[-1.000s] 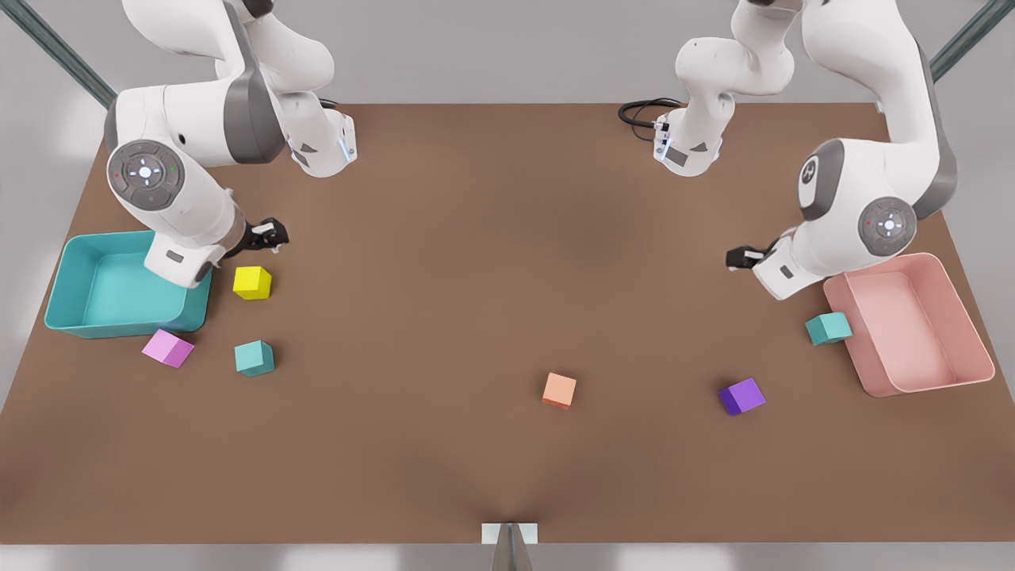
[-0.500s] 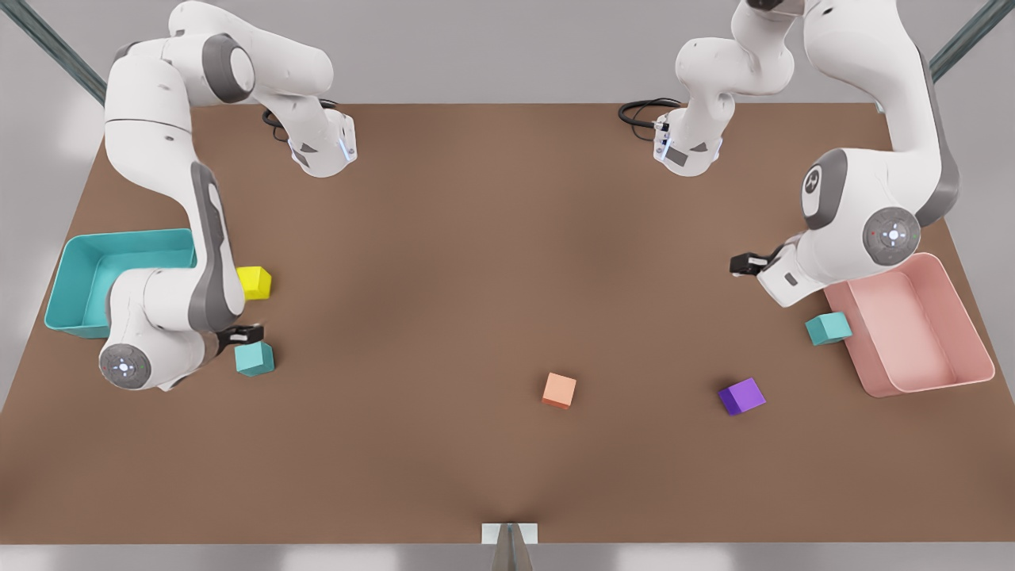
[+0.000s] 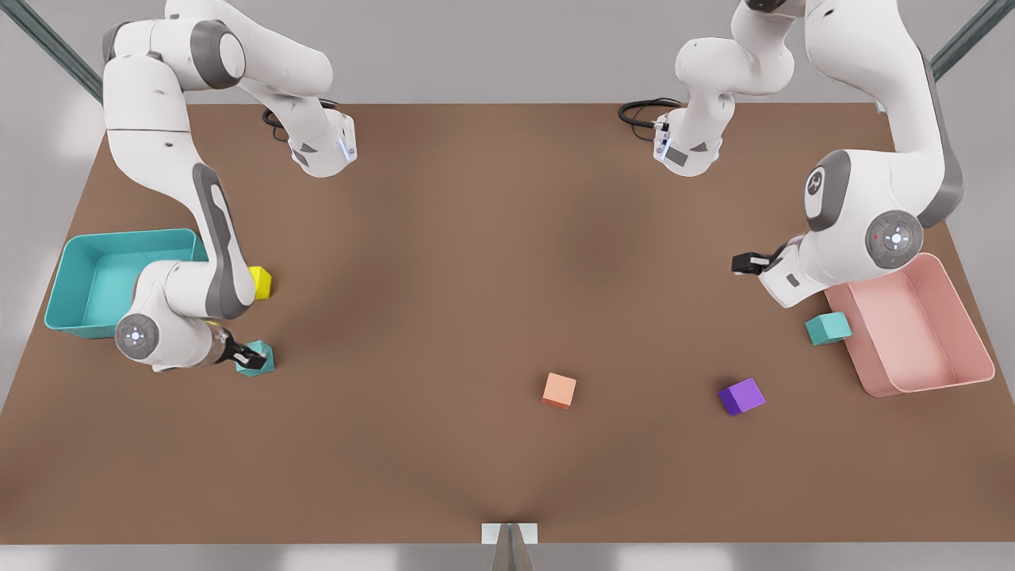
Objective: Stack the two blue cubes on top of each other
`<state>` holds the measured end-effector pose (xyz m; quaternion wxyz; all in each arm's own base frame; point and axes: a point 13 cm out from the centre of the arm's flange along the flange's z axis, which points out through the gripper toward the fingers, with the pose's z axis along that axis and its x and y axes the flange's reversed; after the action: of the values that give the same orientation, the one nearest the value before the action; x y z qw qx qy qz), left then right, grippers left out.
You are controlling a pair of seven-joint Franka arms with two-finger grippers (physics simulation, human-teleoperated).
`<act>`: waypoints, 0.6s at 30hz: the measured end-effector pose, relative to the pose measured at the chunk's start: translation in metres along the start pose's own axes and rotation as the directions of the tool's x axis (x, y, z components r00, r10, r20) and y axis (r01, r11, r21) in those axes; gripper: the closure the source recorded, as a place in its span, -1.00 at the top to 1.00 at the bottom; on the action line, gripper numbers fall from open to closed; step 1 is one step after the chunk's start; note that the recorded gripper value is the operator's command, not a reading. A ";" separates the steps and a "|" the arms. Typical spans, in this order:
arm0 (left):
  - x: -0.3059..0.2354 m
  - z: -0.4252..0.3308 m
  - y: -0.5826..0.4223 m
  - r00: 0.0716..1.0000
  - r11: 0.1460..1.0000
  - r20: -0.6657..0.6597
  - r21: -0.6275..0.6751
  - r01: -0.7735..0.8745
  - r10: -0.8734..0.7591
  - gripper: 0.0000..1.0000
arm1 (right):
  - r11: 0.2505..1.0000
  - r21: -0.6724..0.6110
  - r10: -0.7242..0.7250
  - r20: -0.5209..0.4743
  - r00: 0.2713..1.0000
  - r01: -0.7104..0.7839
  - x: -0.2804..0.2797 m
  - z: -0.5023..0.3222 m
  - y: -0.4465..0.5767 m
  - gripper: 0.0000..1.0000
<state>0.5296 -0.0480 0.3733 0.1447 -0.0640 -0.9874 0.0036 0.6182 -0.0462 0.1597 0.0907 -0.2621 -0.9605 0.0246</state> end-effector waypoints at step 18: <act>0.023 -0.079 0.028 0.998 0.999 0.045 0.017 0.048 -0.049 1.00 | 0.898 0.052 0.435 0.042 0.900 -0.437 -0.006 0.037 -0.024 1.00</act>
<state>0.5344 -0.0179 0.4548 0.1230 -0.0390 -0.9916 0.0093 0.6046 -0.0703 0.1246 0.0769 -0.4670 -0.8775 0.0771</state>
